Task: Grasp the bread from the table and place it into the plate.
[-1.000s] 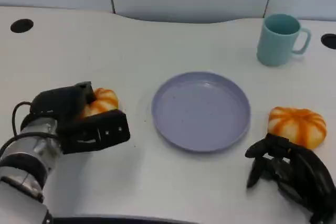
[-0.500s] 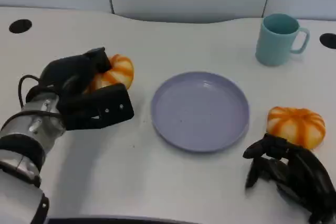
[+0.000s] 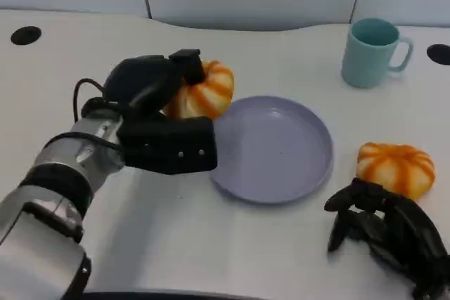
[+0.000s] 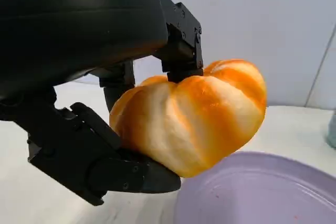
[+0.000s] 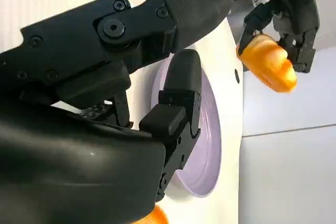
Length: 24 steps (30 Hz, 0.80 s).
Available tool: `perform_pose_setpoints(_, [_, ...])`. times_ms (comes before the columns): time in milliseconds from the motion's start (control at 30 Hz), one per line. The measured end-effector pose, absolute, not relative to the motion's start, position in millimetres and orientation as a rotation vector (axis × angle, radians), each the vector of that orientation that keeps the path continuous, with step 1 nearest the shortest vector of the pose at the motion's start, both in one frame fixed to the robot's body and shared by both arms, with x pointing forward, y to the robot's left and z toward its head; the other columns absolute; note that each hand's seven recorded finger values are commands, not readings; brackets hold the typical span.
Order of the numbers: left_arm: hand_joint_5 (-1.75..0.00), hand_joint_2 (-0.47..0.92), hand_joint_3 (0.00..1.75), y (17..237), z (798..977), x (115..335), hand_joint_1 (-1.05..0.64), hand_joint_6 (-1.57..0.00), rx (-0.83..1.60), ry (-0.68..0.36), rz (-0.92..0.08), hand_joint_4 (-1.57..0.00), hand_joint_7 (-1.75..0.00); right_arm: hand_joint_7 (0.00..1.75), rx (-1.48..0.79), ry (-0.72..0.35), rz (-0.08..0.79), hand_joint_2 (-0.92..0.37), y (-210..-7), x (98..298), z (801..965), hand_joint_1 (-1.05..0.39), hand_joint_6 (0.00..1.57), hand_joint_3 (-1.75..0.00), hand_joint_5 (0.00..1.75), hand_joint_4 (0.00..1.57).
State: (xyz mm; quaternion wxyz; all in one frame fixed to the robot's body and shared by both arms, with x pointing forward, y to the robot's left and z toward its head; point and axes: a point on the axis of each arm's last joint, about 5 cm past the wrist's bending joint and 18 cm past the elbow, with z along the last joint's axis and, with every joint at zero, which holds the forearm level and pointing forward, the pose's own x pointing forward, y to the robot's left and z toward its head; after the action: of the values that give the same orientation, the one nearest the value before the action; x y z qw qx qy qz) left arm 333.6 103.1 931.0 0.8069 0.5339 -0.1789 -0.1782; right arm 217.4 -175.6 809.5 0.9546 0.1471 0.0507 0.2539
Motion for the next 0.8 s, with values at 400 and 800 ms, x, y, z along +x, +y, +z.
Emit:
perform_pose_setpoints(400, [-1.75, 0.48, 1.02, 50.4, 945.3, 331.1, -0.25, -0.72, 1.221, -0.522, -0.534, -0.96, -1.75, 1.03, 0.319, 0.103, 0.529, -0.92, -174.2, 220.4, 808.8, -0.56, 0.73, -0.08, 1.61, 0.62])
perform_pose_setpoints(800, [-1.75, 0.50, 0.93, 38.9, 937.9, 325.1, -0.34, -0.69, 1.279, -0.520, -0.617, -0.99, -1.75, 0.94, 0.328, 0.090, 0.541, -0.92, -170.8, 220.7, 807.5, -0.58, 0.78, -0.05, 1.59, 0.69])
